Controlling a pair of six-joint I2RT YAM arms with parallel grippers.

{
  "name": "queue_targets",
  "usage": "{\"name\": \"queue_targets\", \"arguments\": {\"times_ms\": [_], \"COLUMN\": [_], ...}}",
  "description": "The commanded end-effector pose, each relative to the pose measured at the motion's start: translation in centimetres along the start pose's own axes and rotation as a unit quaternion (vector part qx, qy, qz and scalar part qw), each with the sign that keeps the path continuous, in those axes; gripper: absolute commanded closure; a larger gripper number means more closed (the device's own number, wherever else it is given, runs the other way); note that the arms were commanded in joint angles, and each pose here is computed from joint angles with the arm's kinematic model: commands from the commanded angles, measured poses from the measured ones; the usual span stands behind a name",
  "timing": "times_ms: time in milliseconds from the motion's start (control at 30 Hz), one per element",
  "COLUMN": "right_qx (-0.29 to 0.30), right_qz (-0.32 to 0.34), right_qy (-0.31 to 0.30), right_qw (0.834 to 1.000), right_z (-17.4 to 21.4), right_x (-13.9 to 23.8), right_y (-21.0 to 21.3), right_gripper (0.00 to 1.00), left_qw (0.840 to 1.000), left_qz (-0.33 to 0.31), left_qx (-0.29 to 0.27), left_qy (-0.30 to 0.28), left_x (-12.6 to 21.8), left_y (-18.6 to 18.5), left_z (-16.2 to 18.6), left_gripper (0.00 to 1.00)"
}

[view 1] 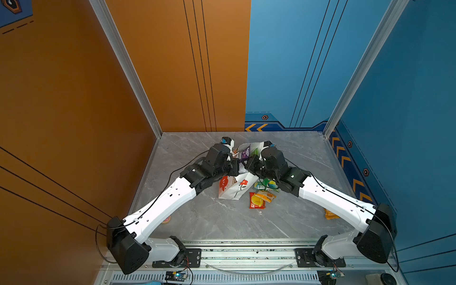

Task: Place the snacks into the paper bag
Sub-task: 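Lower the purple bag into the paper bag held by the left gripper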

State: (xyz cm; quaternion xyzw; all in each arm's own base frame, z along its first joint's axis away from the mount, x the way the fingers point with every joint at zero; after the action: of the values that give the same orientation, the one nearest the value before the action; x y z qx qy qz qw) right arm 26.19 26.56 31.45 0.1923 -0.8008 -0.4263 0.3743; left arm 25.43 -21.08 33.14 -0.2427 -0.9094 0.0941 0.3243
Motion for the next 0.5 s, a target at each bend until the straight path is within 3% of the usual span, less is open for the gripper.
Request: {"name": "queue_targets", "arguments": {"times_ms": [0, 233, 467], "right_qx": [0.017, 0.028, 0.034], "right_qz": [-0.001, -0.049, -0.065], "right_qy": [0.018, -0.011, 0.008], "right_qw": [1.0, 0.998, 0.997], "right_z": [0.5, -0.8, -0.2], "right_x": [1.8, 4.6, 3.5], "right_y": [0.5, 1.5, 1.4], "right_gripper": [1.0, 1.0, 1.0], "left_qw": [0.998, 0.995, 0.992], "left_qz": [0.033, 0.055, 0.089], "left_qx": [-0.007, 0.011, 0.026], "left_qy": [-0.062, -0.084, -0.089], "left_x": [1.7, 2.8, 2.8], "left_y": [-1.4, -1.0, -0.9], "left_z": [-2.3, -2.5, -2.7], "left_gripper": [1.0, 1.0, 1.0]}}
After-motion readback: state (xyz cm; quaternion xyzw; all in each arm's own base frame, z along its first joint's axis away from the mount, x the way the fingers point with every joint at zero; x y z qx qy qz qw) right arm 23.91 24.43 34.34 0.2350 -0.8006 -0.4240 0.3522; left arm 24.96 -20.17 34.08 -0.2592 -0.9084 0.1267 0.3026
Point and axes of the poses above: each gripper's point midway between its finger pads, its own x axis back along the fingers, its own y axis along the line the jaws close on, z = x × y, the point moved 9 cm from there along x, back along the fingers, and after that the axes turned 3 degrees about -x, right-handed, at the moved point
